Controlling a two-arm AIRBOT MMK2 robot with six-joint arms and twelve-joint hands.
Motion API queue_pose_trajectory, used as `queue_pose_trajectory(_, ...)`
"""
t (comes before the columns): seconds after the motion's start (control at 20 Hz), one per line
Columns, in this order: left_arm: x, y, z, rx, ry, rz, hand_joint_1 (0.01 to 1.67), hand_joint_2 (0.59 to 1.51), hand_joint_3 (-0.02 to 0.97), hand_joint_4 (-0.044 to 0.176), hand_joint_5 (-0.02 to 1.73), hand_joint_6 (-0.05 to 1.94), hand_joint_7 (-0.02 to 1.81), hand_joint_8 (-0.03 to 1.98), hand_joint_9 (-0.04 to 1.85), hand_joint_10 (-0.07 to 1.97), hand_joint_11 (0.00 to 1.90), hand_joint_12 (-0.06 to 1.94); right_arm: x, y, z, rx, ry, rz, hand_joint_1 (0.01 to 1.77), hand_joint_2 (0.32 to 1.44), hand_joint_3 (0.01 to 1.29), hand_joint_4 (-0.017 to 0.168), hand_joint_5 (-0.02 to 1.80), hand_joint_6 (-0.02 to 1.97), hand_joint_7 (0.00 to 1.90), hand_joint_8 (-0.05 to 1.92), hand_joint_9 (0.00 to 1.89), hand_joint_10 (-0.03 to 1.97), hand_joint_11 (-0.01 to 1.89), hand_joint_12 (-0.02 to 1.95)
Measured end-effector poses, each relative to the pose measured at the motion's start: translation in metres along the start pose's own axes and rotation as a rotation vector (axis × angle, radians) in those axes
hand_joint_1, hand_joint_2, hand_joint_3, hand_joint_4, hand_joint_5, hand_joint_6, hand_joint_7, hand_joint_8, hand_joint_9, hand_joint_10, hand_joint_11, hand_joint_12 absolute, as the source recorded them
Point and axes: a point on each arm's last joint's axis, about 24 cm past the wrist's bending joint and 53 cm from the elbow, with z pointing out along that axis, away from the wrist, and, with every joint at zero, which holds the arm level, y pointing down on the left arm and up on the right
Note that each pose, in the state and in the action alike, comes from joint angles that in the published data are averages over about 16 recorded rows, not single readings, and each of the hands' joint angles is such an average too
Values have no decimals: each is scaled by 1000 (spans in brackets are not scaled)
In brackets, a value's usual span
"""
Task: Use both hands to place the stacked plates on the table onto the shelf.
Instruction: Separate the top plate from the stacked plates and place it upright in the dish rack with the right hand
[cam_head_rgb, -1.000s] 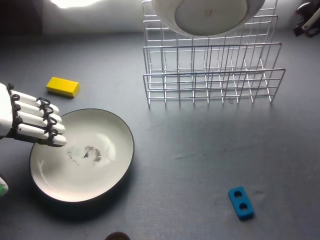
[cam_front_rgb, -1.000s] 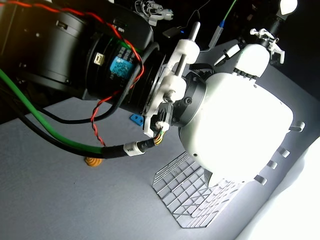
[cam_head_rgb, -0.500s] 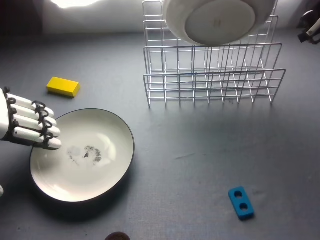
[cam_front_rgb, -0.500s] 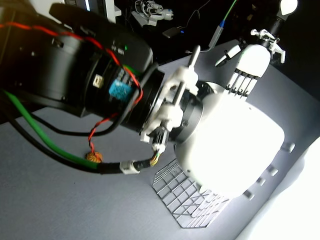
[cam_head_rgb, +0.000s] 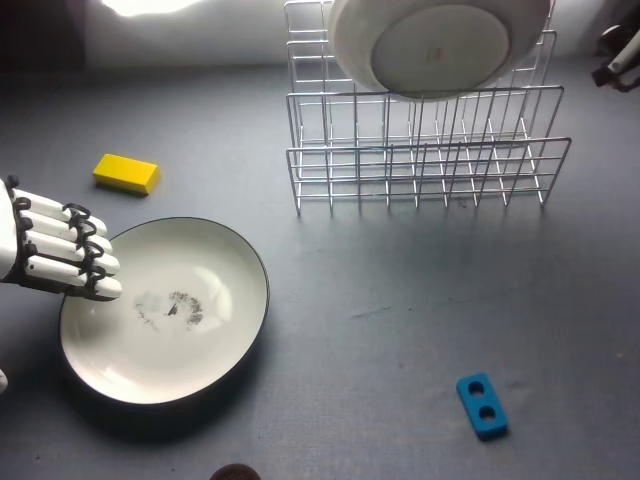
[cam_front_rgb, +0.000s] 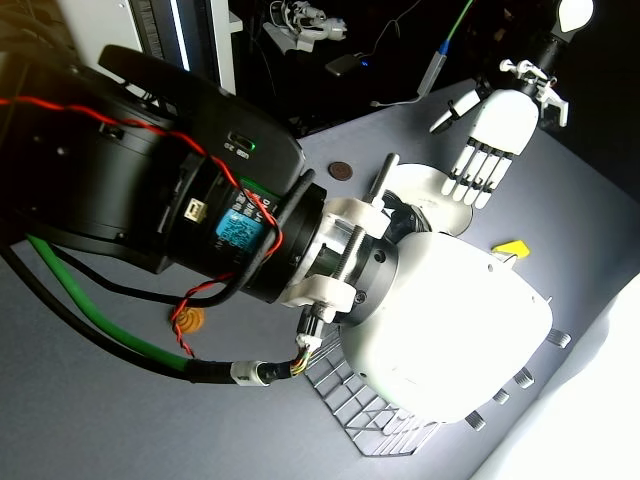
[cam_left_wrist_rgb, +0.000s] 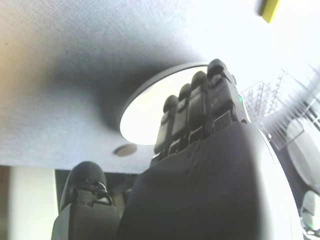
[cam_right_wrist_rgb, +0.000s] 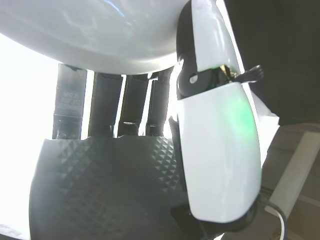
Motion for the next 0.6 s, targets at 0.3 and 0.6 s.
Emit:
queue_pose_trajectory(0.3,0,0,1,1,0,2,14,1114,17,0,21,12,10,15,19,17,17,-8,1,-8,7,20,3,7,1258,998,15,-3,1009,809,1203,604,1359,20,943,891)
queue_pose_trajectory(0.6,0,-1,2,2,0,3,14,1114,18,0,21,12,10,15,19,17,18,-9,2,-19,13,43,5,8,1258,998,15,-3,1015,791,1203,606,1357,20,951,907)
